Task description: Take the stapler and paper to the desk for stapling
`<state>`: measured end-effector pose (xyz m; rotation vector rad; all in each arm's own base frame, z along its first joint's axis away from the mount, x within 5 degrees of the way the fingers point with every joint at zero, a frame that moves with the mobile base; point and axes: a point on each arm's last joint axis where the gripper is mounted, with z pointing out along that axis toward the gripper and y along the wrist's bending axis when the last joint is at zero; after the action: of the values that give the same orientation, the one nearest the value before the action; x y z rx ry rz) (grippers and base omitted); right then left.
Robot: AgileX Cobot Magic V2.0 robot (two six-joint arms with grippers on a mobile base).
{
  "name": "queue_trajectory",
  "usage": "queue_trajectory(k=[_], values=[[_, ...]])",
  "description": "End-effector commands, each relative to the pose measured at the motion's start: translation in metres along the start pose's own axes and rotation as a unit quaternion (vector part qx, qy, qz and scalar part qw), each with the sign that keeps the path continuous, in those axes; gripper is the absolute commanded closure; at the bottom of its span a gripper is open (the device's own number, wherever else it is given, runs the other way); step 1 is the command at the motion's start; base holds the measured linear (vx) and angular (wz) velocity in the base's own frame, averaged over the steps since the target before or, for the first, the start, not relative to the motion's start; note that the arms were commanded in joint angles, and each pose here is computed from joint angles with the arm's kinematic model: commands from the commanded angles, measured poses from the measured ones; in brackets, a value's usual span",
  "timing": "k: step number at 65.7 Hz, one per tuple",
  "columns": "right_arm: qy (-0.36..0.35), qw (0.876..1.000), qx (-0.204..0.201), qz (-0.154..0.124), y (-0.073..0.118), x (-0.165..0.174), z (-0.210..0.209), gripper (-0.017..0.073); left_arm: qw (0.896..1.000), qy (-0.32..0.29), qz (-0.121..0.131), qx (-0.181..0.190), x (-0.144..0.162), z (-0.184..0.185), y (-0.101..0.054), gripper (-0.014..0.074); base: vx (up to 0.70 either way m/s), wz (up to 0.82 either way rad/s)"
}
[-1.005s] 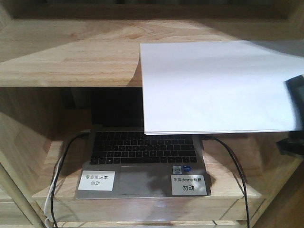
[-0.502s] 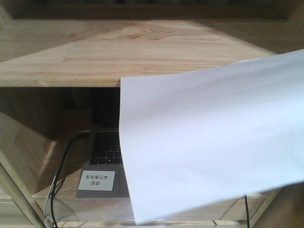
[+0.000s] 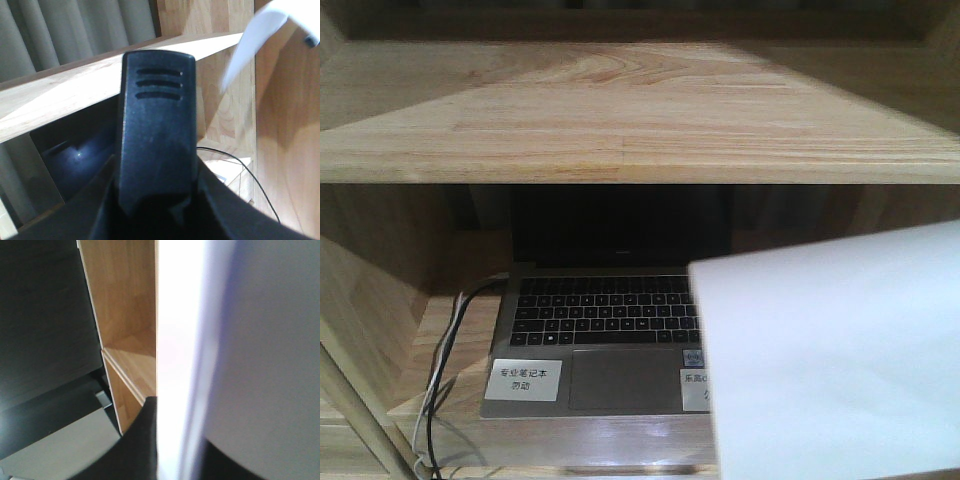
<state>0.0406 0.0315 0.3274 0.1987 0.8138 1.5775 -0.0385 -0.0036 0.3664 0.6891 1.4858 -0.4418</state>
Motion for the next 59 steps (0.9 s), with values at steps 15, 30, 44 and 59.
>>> queue_trajectory(k=[15, 30, 44, 59], values=[[-0.045, 0.999, -0.012, -0.028, 0.0165, -0.0080, -0.0045, 0.0566, 0.998, -0.059, -0.008, -0.012, -0.0167, -0.0005, 0.0033, 0.0600, 0.00, 0.00], [-0.071, 0.997, -0.006, -0.029, 0.0159, -0.0114, -0.0048, 0.0565, 0.998, -0.059, -0.008, -0.012, -0.0167, -0.0005, 0.0033, 0.0600, 0.00, 0.00], [-0.081, 0.996, -0.001, -0.037, 0.0153, -0.0126, -0.0048, 0.0562, 0.998, -0.059, -0.008, -0.012, -0.0167, -0.0005, 0.0033, 0.0600, 0.00, 0.00], [-0.084, 0.996, -0.001, -0.034, 0.0152, -0.0132, -0.0049, 0.0562, 0.998, -0.059, -0.008, -0.012, -0.0167, -0.0005, 0.0033, 0.0600, 0.00, 0.00]])
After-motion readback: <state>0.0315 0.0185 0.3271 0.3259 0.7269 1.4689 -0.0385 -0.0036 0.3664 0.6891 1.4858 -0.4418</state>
